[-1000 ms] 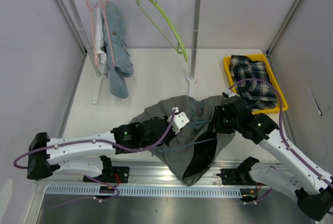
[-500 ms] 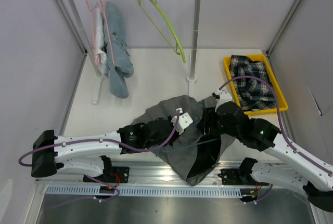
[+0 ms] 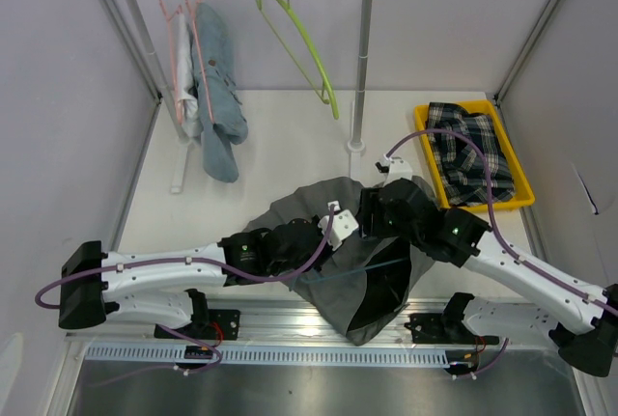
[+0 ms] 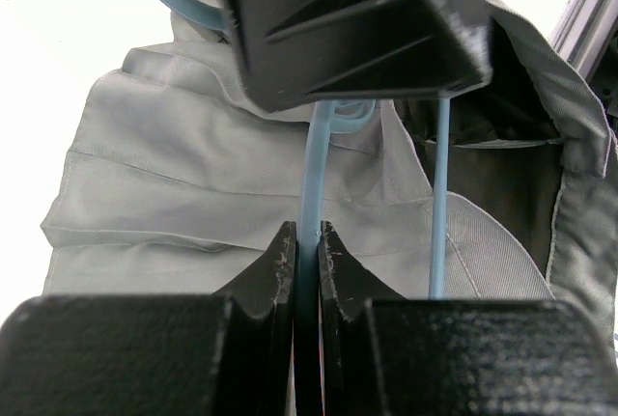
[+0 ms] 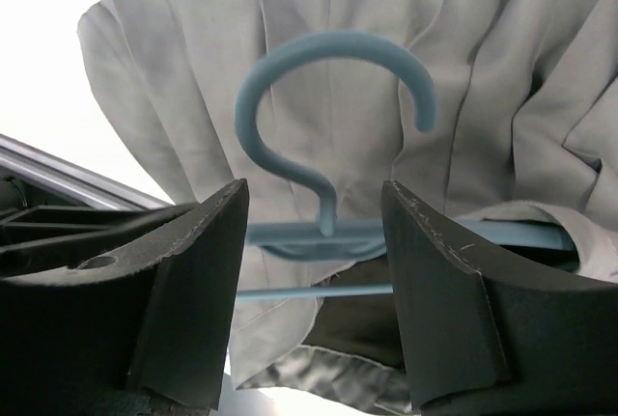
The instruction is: Place the skirt on the hanger
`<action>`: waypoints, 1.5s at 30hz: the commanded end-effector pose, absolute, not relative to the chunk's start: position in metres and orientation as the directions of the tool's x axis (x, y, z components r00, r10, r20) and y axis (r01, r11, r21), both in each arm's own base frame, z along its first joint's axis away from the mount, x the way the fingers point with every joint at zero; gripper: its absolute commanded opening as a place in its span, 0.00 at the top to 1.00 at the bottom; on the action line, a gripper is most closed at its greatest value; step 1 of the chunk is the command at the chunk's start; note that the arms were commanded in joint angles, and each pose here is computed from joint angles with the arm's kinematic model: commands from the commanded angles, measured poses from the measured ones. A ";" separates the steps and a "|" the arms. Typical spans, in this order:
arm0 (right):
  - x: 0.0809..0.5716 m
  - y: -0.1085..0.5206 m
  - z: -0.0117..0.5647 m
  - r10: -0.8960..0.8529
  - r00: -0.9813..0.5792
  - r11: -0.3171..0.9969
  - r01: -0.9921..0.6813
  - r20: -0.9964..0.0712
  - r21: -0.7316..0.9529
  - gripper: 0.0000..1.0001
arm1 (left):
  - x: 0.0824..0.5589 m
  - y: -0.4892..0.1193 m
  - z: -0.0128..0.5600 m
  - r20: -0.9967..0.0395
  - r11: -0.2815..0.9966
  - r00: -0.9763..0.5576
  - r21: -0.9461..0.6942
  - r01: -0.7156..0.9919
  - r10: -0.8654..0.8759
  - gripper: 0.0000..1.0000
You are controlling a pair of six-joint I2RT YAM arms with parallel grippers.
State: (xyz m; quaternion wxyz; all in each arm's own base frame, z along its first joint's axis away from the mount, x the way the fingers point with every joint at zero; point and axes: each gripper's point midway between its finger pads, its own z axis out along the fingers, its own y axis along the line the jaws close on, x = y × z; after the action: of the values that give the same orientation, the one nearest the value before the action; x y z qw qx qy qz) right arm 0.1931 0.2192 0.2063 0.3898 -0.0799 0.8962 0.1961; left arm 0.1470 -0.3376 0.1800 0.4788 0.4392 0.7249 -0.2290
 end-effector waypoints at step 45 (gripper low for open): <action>0.212 0.219 0.186 0.072 -0.660 0.936 -0.215 -0.748 0.279 1.00 | 0.145 -0.299 0.283 -0.958 0.613 -0.196 -0.026 0.789 0.211 0.33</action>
State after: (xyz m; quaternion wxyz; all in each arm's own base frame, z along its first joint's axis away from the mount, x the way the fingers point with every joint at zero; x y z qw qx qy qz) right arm 0.2010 0.2162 0.1765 0.3912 -0.0605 0.9024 0.1703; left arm 0.1505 -0.3141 0.2408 0.5109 0.3811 0.7321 -0.2405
